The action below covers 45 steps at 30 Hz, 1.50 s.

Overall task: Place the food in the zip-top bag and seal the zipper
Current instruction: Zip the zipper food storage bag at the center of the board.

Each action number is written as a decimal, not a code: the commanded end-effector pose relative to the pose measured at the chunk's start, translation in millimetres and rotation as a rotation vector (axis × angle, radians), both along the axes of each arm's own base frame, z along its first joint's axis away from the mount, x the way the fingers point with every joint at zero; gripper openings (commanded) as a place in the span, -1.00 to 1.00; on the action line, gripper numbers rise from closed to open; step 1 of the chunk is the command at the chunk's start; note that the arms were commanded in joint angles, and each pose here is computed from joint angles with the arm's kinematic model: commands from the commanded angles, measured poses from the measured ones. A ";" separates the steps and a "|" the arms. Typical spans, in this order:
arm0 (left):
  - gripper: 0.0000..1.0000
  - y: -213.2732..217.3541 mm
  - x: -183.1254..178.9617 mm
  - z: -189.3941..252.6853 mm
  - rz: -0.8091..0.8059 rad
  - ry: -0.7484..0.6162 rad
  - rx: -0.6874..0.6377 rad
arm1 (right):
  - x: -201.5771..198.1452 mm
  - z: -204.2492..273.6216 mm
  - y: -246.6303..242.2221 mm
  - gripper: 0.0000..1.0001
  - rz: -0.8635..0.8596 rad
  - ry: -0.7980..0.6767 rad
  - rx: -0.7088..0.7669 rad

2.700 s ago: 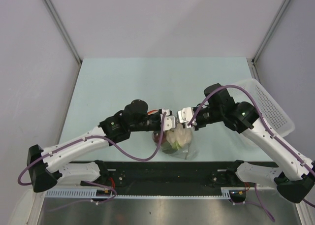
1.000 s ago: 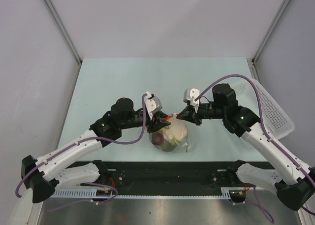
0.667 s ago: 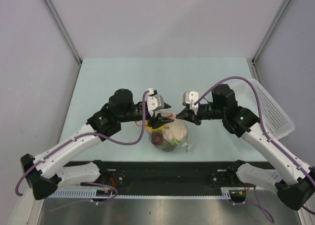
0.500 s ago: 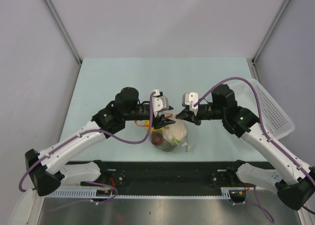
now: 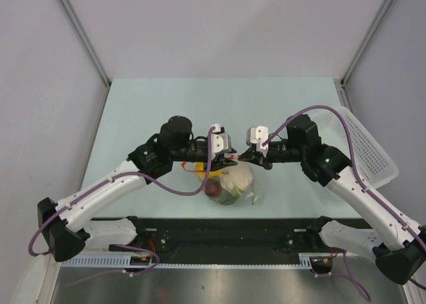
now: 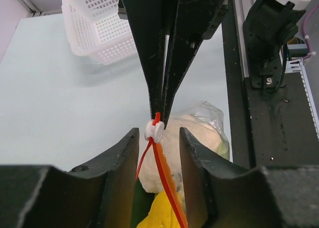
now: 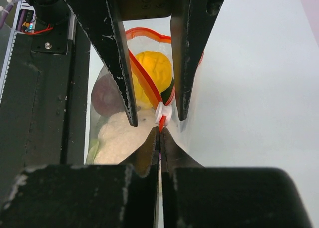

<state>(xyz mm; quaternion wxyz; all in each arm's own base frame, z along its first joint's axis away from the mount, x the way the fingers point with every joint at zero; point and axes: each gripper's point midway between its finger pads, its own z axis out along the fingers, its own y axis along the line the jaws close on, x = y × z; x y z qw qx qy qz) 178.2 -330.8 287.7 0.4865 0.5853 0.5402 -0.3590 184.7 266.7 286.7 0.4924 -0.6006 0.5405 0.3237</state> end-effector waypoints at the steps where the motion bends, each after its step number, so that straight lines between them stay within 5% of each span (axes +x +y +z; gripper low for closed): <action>1: -0.20 -4.2 -2.9 30.9 -0.040 -0.049 -0.059 | -2.7 12.8 -0.5 -1.00 0.013 -0.059 0.028; 9: -0.88 -0.9 -6.1 15.1 -0.048 -0.019 -0.011 | -1.8 15.2 -3.8 -1.00 -0.006 -0.063 0.031; 12: -0.96 8.6 -5.4 -0.5 -0.023 -0.021 0.029 | 0.0 17.7 -7.3 -1.00 -0.022 -0.067 0.035; 45: -0.94 103.9 -2.7 -51.5 0.219 0.000 0.260 | 35.6 1.6 -89.5 -1.00 -0.247 -0.033 -0.015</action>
